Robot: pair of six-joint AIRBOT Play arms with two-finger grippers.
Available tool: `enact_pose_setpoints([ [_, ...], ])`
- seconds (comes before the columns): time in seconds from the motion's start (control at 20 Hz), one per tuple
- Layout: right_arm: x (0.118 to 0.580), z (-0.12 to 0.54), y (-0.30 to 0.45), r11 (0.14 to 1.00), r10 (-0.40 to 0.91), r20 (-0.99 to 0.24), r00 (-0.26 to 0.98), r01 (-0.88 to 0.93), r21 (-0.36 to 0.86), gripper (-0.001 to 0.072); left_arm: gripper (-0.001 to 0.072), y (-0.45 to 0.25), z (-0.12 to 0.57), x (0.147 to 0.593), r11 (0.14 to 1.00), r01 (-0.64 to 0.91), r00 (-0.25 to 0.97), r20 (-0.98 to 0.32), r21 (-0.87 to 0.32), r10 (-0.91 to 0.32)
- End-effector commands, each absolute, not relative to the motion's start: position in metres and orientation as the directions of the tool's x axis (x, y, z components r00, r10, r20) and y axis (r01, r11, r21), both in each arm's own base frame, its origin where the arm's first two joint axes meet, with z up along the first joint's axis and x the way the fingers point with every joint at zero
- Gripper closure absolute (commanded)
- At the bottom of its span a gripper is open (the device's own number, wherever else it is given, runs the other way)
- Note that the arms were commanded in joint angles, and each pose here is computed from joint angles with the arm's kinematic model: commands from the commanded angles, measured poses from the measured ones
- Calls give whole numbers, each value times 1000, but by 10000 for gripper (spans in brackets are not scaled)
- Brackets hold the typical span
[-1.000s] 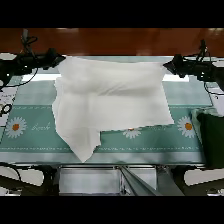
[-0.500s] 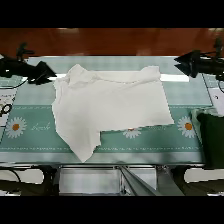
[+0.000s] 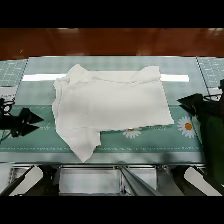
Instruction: Fold the shirts.
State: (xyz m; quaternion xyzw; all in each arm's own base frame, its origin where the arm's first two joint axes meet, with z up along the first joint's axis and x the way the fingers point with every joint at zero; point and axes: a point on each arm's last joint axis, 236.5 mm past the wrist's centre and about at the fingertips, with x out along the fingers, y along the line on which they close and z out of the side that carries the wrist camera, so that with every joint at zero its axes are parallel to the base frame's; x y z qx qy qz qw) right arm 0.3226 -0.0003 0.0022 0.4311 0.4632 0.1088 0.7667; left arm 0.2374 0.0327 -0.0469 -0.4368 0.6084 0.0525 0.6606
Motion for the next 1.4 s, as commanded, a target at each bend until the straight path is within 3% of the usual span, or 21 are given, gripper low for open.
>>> enact_pose_setpoints([
  [0.0, 295, -7, 20, 594, 580, -599, 553, 216, 775, 300, 200, 3, -66, 208, 511, -633, 263, -782, -582, -565],
  [0.25, 294, -2, 22, 596, 582, -592, 558, 202, 777, 300, 200, -6, -83, 201, 514, -624, 203, -757, -589, -621],
  [0.4, 294, -2, 22, 594, 584, -590, 558, 202, 779, 300, 200, -18, -87, 214, 497, -570, 220, -704, -654, -675],
  [0.6, 298, 2, 22, 576, 580, -576, 576, 210, 790, 300, 200, -28, -105, 225, 498, -571, 205, -700, -653, -684],
  [0.85, 302, 1, 17, 567, 561, -579, 591, 236, 789, 300, 218, -56, -125, 226, 567, -518, 96, -702, -640, -706],
  [0.9, 302, 1, 17, 567, 560, -580, 591, 236, 789, 300, 498, -59, -124, 230, 581, -498, 87, -704, -643, -705],
  [0.95, 302, 0, 13, 568, 552, -583, 596, 243, 786, 300, 677, -60, -121, 236, 598, -470, 87, -708, -649, -700],
  [1.1, 282, -30, -26, 607, 437, -711, 551, 403, 685, 300, 684, -58, -111, 249, 615, -429, 103, -713, -661, -694],
  [1.2, 237, -71, -49, 614, 356, -862, 360, 606, 506, 300, 683, -56, -110, 251, 619, -424, 112, -717, -661, -688],
  [1.35, 246, -76, -33, 594, 447, -817, 364, 563, 575, 300, 683, -54, -112, 254, 624, -425, 123, -724, -656, -678],
])
